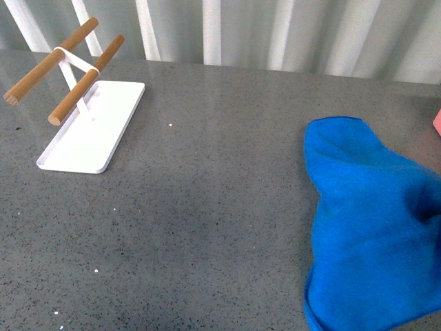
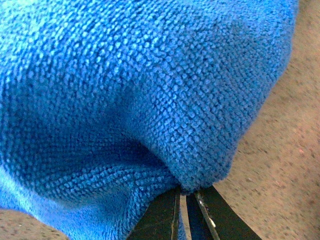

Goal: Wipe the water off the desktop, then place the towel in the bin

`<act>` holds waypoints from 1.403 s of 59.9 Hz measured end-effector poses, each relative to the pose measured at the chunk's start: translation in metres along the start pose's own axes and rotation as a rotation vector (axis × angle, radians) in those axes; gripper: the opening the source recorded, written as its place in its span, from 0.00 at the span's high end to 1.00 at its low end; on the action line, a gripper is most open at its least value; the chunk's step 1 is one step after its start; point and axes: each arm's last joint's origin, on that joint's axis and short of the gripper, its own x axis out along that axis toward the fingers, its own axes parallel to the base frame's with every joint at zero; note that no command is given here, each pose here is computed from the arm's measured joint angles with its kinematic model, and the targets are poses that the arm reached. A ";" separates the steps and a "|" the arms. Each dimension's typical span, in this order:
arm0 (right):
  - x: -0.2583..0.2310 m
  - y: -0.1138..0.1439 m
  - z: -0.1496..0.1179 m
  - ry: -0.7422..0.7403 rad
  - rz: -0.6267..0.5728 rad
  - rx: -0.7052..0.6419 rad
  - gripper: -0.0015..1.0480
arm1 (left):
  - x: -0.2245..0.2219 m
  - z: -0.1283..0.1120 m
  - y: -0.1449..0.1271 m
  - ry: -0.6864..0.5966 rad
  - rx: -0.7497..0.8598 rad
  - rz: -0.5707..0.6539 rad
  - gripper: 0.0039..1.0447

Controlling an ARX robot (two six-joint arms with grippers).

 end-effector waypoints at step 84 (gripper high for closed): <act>-0.206 -0.147 0.110 -0.585 -0.562 0.064 0.97 | 0.000 0.000 0.000 0.000 0.000 0.000 0.06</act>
